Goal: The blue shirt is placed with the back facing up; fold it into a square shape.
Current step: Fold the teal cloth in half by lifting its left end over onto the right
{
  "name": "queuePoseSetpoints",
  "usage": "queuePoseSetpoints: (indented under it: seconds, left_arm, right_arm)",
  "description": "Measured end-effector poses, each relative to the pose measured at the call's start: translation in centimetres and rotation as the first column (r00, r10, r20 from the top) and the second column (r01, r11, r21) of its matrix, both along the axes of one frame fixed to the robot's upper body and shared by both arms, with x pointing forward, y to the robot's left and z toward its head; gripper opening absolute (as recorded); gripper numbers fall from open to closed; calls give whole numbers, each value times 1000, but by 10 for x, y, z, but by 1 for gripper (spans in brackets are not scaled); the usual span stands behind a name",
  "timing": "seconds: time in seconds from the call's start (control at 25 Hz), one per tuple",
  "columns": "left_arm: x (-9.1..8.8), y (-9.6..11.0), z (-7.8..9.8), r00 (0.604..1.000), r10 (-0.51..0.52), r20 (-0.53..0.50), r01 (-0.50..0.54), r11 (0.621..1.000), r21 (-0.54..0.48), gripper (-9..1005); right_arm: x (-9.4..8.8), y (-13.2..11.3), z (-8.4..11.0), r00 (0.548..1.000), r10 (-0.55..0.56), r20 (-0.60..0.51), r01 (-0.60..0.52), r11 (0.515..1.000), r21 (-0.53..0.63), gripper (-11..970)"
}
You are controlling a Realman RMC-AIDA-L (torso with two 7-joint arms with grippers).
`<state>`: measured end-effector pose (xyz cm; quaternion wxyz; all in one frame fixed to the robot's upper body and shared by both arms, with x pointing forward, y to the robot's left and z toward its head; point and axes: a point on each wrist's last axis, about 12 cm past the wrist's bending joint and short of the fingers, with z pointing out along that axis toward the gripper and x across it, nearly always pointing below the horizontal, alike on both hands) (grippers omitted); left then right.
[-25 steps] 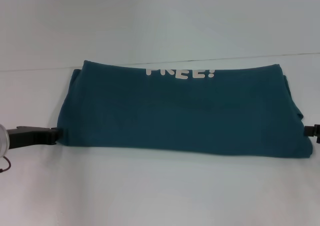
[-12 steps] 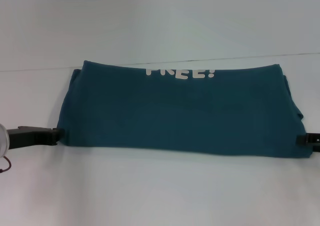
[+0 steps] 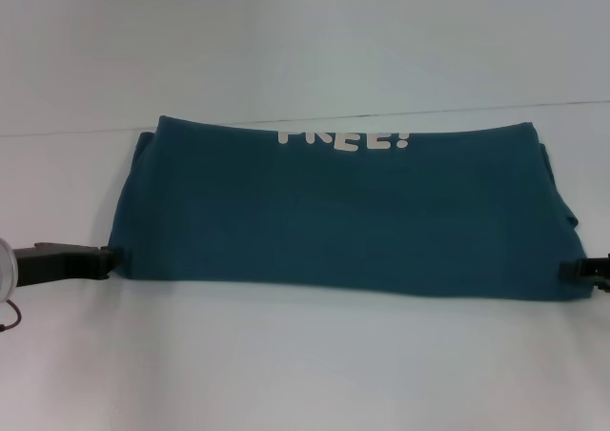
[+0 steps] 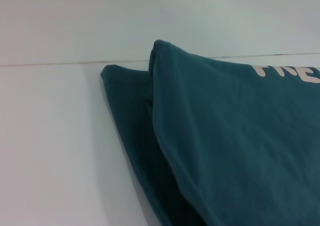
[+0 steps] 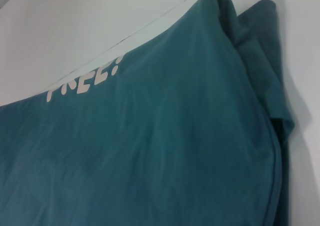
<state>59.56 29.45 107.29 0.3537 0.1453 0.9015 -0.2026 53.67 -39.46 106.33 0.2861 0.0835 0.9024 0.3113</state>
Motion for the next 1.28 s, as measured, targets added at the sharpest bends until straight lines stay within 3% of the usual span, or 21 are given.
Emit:
queuePoseSetpoints:
  seconds: [0.2,0.44,0.76,1.28]
  left_arm:
    - [0,0,0,1000,-1,-1,1,1000,1,11]
    - [-2,1,-1,1000,-4,-8,4,1000,-5,13]
    - [-15,9,5,999,-20,-34,18,999,-31,14]
    - [-31,17,0,997,-16,-80,13,999,-43,16]
  right_arm:
    - [-1,0,-1,1000,-3,14,3,1000,-8,328]
    - [-3,-4,-1,1000,-20,19,20,1000,-6,124]
    - [-4,-11,2,999,-30,35,31,999,-14,12]
    - [-17,-20,-3,998,-45,38,46,999,-25,44]
